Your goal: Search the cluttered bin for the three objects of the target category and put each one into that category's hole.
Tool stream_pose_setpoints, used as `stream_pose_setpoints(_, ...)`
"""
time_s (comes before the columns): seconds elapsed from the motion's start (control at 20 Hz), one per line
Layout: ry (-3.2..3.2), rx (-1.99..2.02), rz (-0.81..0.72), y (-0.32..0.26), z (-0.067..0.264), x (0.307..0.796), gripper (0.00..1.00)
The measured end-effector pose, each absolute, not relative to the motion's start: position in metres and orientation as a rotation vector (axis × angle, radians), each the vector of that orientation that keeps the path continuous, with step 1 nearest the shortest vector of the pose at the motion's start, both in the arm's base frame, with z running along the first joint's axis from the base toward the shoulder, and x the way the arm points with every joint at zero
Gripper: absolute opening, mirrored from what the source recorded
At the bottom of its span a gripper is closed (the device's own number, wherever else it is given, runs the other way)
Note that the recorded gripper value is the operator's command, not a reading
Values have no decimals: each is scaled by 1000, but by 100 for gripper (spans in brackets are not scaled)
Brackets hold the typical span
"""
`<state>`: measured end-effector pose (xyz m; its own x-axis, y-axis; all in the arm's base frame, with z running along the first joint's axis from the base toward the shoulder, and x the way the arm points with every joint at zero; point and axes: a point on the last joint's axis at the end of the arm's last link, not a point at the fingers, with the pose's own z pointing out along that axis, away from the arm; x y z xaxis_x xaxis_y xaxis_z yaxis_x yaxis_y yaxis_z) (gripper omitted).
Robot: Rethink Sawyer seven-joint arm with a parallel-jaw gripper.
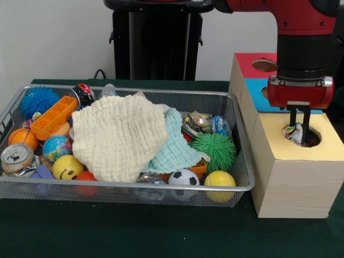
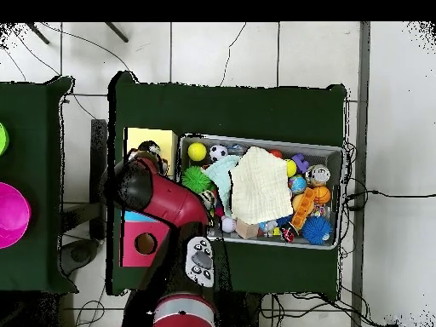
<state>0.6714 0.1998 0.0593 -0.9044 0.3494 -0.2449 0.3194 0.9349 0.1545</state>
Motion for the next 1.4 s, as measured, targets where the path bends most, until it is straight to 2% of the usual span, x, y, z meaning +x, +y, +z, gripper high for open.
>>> stream_pose_setpoints(0.3, 2810, 495, 168, 199, 72, 675, 0)
stream_pose_setpoints(0.35, 2804, 496, 159, 196, 76, 676, 100)
stream_pose_setpoints(1.4, 2801, 479, 155, 202, 82, 677, 100)
